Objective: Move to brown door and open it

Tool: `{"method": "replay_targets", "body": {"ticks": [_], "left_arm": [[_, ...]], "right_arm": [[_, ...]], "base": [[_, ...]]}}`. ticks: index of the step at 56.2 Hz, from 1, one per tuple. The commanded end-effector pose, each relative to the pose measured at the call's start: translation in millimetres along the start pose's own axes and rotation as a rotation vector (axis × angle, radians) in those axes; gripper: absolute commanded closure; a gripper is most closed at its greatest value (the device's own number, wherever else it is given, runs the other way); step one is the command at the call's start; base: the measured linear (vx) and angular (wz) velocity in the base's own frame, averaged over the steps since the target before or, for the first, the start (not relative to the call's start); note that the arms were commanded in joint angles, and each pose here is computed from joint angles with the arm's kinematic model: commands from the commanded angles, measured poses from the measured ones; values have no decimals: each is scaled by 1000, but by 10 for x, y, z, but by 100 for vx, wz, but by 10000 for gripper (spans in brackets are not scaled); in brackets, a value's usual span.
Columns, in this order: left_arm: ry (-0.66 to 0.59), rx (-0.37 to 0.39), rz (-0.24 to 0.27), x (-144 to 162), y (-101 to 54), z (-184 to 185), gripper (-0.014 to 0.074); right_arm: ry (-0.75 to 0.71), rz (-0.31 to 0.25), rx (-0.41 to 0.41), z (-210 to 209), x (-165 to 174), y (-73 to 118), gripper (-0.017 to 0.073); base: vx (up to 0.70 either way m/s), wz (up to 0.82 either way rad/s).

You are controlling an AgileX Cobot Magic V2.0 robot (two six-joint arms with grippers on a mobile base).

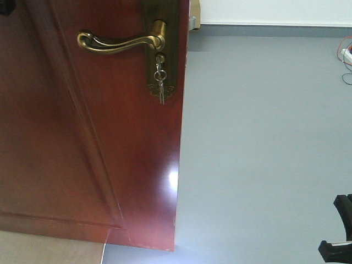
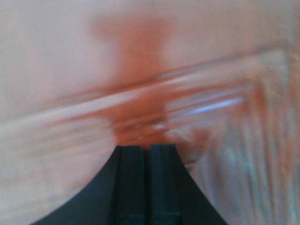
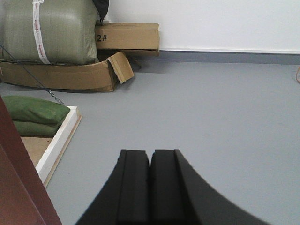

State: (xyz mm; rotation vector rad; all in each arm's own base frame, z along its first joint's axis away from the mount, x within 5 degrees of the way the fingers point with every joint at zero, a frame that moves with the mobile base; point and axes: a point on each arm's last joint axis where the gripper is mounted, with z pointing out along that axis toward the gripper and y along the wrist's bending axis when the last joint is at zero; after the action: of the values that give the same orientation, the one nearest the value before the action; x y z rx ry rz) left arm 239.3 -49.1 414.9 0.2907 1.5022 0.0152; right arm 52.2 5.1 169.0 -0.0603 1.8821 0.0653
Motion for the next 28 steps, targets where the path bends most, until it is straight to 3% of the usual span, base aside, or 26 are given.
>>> {"method": "replay_targets", "body": {"ticks": [1,13,20,28], "left_arm": [[-103,-21,-42,-197,40,-51,597],[-117,26,-93,-211,1,-53,597],[-118,36,-87,-213,-9,-53,597],[-98,39,-117,-162,-18,-49,597]], "right_arm": [[-78,-12,4,-2,-60,-4,559],[-78,-12,4,-2,-60,-4,559],[-78,-12,4,-2,-60,-4,559],[-78,-12,4,-2,-60,-4,559]], "base": [[0,0],[0,0],[0,0],[0,0]]}}
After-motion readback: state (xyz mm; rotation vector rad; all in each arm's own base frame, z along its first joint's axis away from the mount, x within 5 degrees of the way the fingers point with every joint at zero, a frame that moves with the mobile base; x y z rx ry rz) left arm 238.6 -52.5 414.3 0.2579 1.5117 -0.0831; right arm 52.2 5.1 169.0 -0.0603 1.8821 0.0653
